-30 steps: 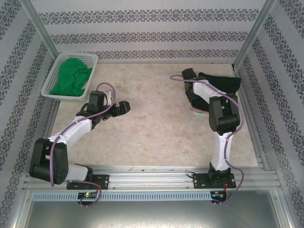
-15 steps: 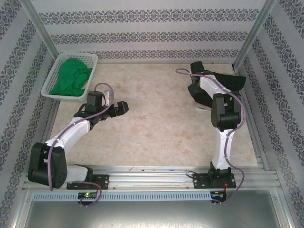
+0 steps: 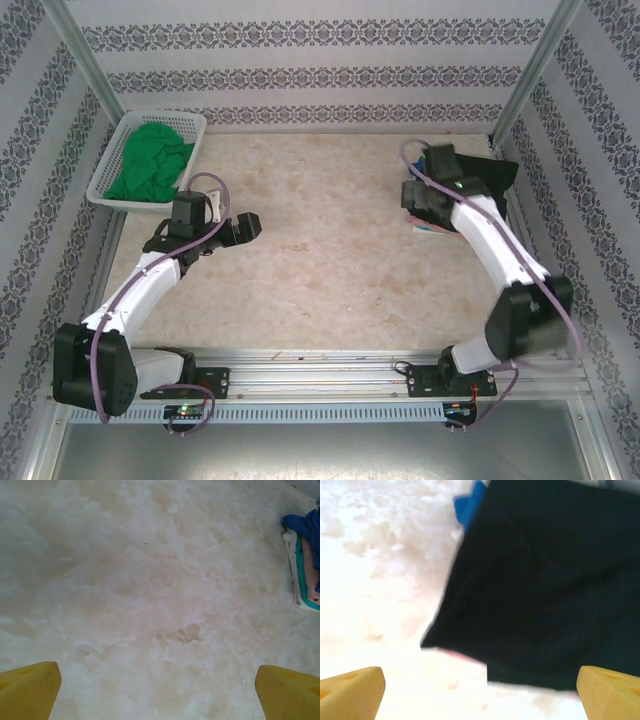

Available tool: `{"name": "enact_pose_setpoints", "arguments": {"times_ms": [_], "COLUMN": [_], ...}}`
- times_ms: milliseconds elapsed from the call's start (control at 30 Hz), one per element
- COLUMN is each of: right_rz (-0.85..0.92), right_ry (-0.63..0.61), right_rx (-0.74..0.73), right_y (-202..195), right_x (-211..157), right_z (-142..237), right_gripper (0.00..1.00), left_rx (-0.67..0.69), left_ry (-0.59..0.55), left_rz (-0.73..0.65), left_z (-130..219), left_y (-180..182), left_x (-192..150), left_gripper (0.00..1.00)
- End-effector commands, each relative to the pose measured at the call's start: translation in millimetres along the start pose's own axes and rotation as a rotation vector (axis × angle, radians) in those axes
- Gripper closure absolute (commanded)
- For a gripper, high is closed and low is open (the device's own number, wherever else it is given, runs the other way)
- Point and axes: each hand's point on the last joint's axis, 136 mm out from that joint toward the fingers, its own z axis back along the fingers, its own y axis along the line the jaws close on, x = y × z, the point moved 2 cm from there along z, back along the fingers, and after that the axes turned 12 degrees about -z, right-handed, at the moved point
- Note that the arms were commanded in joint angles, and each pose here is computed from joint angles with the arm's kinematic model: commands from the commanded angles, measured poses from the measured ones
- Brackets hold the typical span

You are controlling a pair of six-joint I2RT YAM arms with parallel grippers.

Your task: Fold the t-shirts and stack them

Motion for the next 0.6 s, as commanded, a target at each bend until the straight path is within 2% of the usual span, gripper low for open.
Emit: {"name": "enact_pose_setpoints", "arguments": {"times_ms": [0,100,167,267,367,500,567], "right_rz": [-0.373,-0.499,-0.53,-0.518,-0.435,-0.337,-0.32], "right_ry": [0.075,0.077,0.056,0.069,0.072,0.178,0.162], "right_rx": [0.07,0.205,0.232,0.197,0.184,0.215,0.209], "right_y": [-32.4,-41.7,-48.8,-62.4,-72.4,-76.9,-81.6], "right_x": [-43.2,-45.8,-39.7,-27.3,-9.6,8.3,16.2], "right_z": [-21.7,-29.3,-40.6,-56.6,-73.7,-93.5,-105.6], "right_gripper": [0.02,0.02,0.05,0.12,0.11,0.11,0.11], "left_rx": [0.045,0.051,0.059,0.069,0.066,0.064,0.067], "left_ry": [0.023,0.046,0.059,0.063,0.054,0.044,0.037], "left_rz": [-0.011,-0.004,-0.001,0.001,0.003,0.008,0.011], "left_z": [2.9,-2.1,-4.5,-5.7,-5.2,-1.8,0.4], "left_y": [13.8,20.7,24.9,28.6,29.3,31.4,32.9], "left_x": [-5.4,-8.6,-11.0,-12.9,-12.8,-13.4,-13.8], "left_gripper": [0.0,0.0,0.0,0.0,0.0,0.0,0.0]}}
